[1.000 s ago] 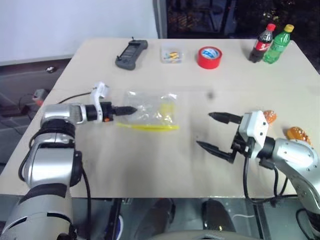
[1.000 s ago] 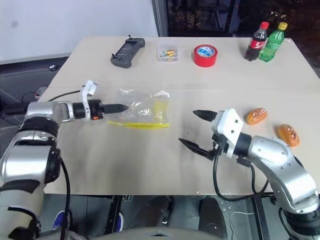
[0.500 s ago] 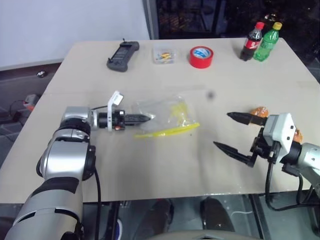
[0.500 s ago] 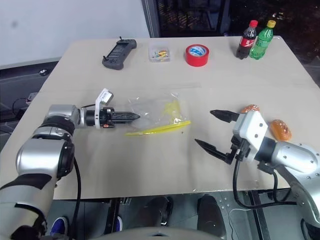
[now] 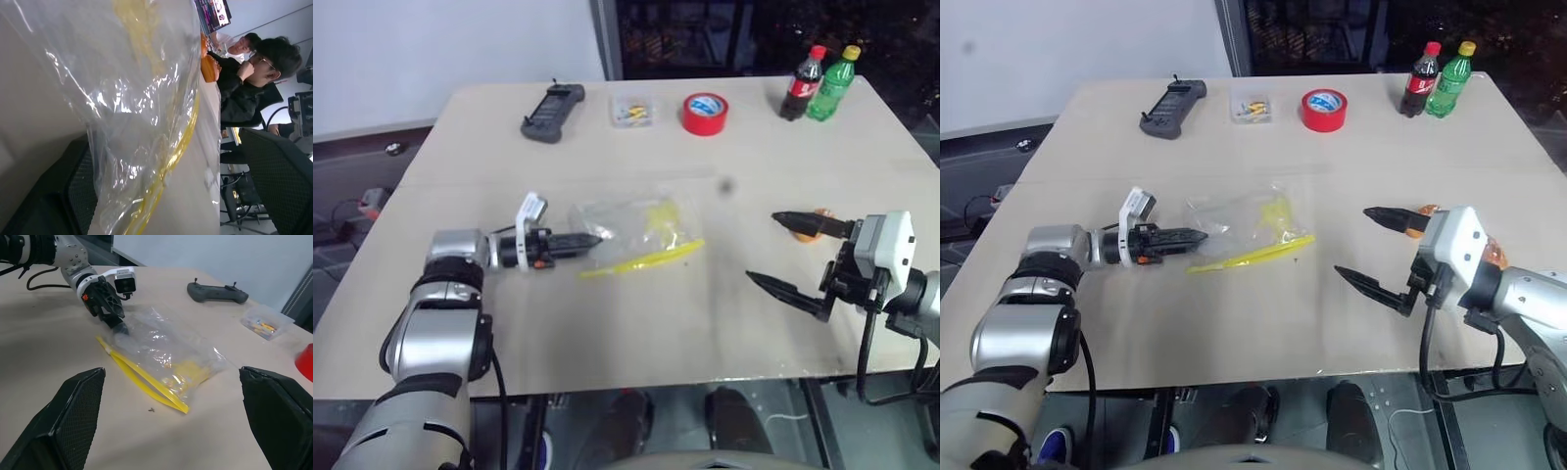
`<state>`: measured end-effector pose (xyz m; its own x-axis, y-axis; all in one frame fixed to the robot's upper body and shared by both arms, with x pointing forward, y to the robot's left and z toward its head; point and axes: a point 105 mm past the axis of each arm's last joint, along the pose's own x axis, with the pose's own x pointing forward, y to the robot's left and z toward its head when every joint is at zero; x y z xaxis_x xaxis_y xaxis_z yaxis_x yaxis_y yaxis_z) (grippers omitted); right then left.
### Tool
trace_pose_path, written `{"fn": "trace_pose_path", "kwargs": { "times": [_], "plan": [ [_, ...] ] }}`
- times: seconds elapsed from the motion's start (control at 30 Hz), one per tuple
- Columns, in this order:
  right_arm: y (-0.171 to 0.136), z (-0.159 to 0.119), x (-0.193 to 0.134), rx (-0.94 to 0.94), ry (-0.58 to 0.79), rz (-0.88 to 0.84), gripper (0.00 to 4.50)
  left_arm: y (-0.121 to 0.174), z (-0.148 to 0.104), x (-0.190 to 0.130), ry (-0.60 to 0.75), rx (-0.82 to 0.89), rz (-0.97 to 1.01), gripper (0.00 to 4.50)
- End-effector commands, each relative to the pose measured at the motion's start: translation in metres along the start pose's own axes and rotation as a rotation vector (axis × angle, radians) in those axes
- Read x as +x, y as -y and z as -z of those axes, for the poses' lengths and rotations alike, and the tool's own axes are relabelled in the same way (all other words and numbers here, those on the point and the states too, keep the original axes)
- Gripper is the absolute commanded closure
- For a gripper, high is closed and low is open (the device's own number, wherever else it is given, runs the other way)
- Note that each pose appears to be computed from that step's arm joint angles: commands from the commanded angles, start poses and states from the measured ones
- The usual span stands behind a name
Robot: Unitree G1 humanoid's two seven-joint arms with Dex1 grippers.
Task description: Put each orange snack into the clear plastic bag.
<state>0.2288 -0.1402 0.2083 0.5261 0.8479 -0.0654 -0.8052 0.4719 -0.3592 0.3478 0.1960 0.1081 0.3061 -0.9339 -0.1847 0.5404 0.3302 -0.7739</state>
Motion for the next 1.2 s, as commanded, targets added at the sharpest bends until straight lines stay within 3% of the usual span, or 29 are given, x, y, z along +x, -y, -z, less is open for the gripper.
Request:
{"fn": "trace_pose_path", "kwargs": {
  "times": [0.03,0.2,0.3,0.57,0.6,0.73,0.9,1.03,1.2],
  "plan": [
    [-0.005,-0.006,0.003,-0.032,0.033,-0.005,0.01,-0.012,0.008,0.024,-0.004,-0.043,-0.063,0.07],
    [-0.004,-0.005,0.006,-0.035,0.036,0.001,0.01,-0.010,0.010,0.044,0.012,-0.074,-0.035,0.07],
    [-0.006,-0.004,0.007,-0.030,0.034,0.001,0.00,-0.011,0.017,0.054,0.010,-0.115,-0.019,0.80],
    [-0.009,-0.002,0.008,-0.028,0.030,0.016,0.00,-0.002,0.014,0.072,0.044,-0.202,0.031,4.16],
    [-0.010,-0.001,0.009,-0.033,0.026,0.021,0.00,0.000,0.014,0.072,0.042,-0.213,0.042,4.42],
    [-0.008,0.008,0.014,-0.105,-0.024,0.056,0.00,0.009,0.003,0.071,0.074,-0.257,0.071,4.42],
    [0.008,0.042,0.038,-0.355,-0.196,0.225,0.00,0.054,-0.033,0.064,0.132,-0.313,0.207,4.42],
    [0.013,0.067,0.059,-0.433,-0.274,0.287,0.00,0.065,-0.035,0.065,0.140,-0.335,0.220,4.42],
    [0.013,0.077,0.087,-0.540,-0.258,0.324,0.00,0.083,-0.033,0.065,0.141,-0.331,0.261,4.42]
  ]
}}
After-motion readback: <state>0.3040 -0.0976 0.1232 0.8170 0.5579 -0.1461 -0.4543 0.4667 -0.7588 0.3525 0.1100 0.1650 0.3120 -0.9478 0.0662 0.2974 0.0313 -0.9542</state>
